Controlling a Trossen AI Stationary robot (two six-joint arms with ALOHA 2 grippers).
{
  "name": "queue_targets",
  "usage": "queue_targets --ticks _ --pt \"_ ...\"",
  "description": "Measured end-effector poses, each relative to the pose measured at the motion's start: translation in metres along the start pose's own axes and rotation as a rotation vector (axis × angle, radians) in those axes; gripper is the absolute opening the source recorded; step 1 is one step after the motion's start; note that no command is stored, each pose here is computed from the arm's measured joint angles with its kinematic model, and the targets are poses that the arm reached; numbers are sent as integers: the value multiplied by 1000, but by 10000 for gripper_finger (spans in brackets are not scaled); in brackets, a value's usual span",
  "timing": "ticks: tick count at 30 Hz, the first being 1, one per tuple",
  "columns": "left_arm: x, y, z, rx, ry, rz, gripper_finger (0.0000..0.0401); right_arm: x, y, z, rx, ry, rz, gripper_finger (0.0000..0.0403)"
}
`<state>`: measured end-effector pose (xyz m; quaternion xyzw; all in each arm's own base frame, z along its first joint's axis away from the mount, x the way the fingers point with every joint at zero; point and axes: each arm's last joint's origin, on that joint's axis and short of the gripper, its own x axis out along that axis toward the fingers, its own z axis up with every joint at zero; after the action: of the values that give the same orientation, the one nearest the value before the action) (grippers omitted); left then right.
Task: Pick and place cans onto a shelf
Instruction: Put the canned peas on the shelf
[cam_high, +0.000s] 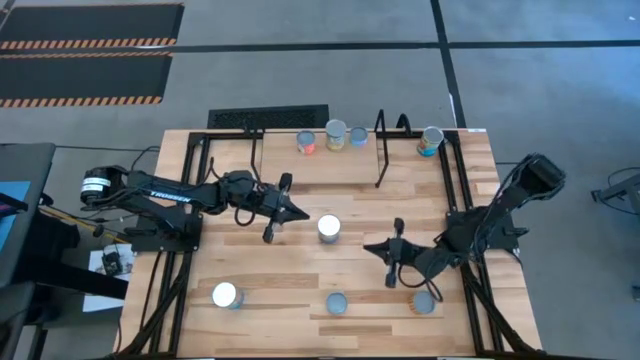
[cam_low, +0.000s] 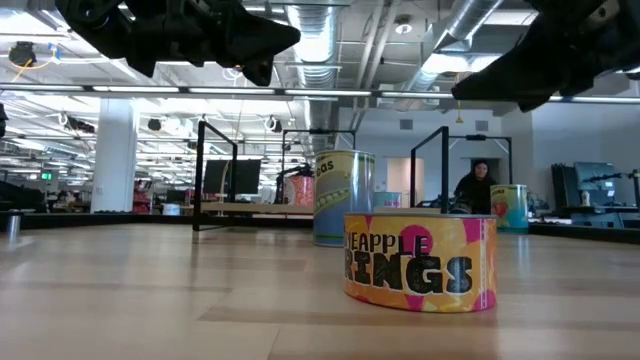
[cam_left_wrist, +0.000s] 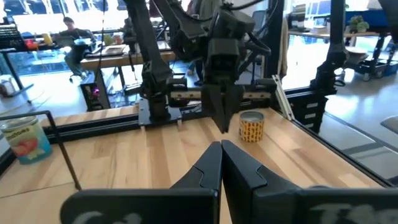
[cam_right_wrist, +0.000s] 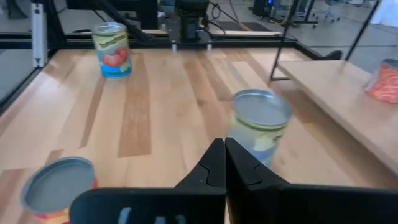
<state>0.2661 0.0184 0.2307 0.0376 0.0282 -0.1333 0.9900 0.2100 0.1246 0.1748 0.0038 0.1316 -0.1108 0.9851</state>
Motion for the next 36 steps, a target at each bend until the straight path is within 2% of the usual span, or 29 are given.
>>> queue_targets --ticks 8,13,18,21,25,28,32,36 --pt "-2 -4 -7 15 4 -21 0 10 16 -17 15 -23 25 8" --pt "-12 -9 -18 -40 -64 -18 0 2 22 -17 -19 -39 -44 4" --pt "-17 -16 -31 -60 -38 -27 0 -16 16 -4 -57 -47 -91 6" --pt "-18 -17 -35 -64 -22 -5 0 -21 5 7 -31 -45 -102 4" --pt "-19 -18 -38 -40 2 -1 0 -20 -8 18 1 -25 -50 4" --pt "-19 -18 -40 -31 19 7 0 -17 -10 26 16 29 -25 4" --pt "-19 -18 -44 -43 57 7 0 -9 -5 42 28 179 -13 4" --pt "-19 -18 -47 -28 87 26 0 12 13 48 31 329 109 10"
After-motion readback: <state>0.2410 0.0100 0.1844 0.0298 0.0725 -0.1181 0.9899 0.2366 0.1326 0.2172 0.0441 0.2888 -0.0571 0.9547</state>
